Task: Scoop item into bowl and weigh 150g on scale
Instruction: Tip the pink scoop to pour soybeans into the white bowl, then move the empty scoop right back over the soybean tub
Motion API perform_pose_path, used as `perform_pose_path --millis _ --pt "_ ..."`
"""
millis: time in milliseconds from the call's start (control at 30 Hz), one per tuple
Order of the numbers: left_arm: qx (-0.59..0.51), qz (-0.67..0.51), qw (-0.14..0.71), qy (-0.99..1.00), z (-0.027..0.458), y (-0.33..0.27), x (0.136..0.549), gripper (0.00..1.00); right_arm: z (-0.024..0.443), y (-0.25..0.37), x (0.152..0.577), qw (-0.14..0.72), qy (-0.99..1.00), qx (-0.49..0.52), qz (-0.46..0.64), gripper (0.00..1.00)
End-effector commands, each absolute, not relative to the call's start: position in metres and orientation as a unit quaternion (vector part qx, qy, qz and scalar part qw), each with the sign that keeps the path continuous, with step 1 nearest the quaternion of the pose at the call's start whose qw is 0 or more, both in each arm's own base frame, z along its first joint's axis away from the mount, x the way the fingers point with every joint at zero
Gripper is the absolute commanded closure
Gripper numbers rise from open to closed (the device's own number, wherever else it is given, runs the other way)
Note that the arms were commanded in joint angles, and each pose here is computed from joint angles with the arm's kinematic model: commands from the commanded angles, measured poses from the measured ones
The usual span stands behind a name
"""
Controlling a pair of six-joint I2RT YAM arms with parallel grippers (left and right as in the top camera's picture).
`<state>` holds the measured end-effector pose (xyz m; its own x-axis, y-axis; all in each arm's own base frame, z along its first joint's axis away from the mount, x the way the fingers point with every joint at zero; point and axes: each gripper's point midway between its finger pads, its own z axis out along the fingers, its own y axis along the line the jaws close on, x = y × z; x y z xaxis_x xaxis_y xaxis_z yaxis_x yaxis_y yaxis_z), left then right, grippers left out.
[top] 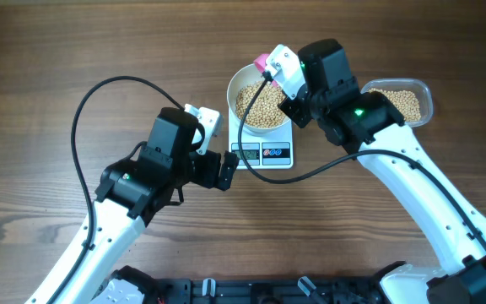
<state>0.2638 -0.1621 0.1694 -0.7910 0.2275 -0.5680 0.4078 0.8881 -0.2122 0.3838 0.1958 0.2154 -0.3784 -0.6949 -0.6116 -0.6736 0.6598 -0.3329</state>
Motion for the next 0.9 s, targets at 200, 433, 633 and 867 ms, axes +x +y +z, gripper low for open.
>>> perform_pose_path --millis 200,433,633,867 --pt "0.183 -0.168 0.277 0.928 0.172 -0.165 0.263 0.0 0.23 0.204 0.383 0.389 0.852 -0.346 0.054 0.96" --pt "0.183 -0.168 0.277 0.928 0.172 -0.165 0.263 0.0 0.227 0.191 0.387 0.387 0.833 -0.396 -0.02 0.96" --pt "0.183 -0.168 0.277 0.928 0.172 -0.165 0.263 0.0 0.231 0.182 0.393 0.395 0.849 -0.348 -0.041 0.96" --pt "0.183 -0.168 0.277 0.928 0.172 -0.165 0.263 0.0 0.233 0.191 0.391 0.388 0.893 -0.211 0.093 0.96"
